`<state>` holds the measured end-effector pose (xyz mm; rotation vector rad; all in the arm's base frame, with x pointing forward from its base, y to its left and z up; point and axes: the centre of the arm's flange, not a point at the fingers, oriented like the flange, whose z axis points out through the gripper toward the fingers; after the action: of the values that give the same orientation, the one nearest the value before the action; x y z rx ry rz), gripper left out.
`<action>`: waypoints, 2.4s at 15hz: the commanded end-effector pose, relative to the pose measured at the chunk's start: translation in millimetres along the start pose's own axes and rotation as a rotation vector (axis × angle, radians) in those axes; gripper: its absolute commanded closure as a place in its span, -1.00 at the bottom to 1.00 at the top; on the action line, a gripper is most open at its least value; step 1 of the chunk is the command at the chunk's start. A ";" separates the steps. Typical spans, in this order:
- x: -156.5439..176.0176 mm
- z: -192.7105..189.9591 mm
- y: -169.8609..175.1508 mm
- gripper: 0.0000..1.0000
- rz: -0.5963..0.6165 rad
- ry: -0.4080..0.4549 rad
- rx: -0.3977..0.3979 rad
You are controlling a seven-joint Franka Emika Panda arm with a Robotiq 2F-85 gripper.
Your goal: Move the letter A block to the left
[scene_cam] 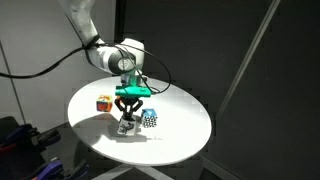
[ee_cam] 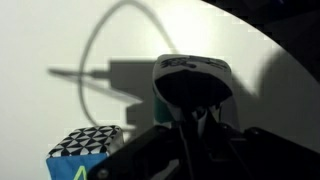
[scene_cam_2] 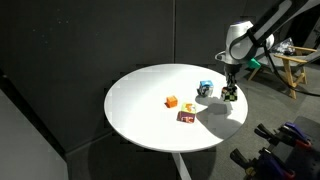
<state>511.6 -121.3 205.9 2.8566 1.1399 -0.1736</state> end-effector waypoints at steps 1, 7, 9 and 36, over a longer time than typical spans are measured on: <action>0.0 0.0 0.0 0.74 0.000 0.000 0.000; -1.7 -8.0 -2.0 0.92 -0.017 0.025 -0.004; -1.5 -14.6 -3.7 0.92 -0.032 0.046 -0.010; 64.1 -25.6 -85.6 0.93 -0.572 0.196 -0.164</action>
<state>505.1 -11.6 234.3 2.4298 1.8386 0.1436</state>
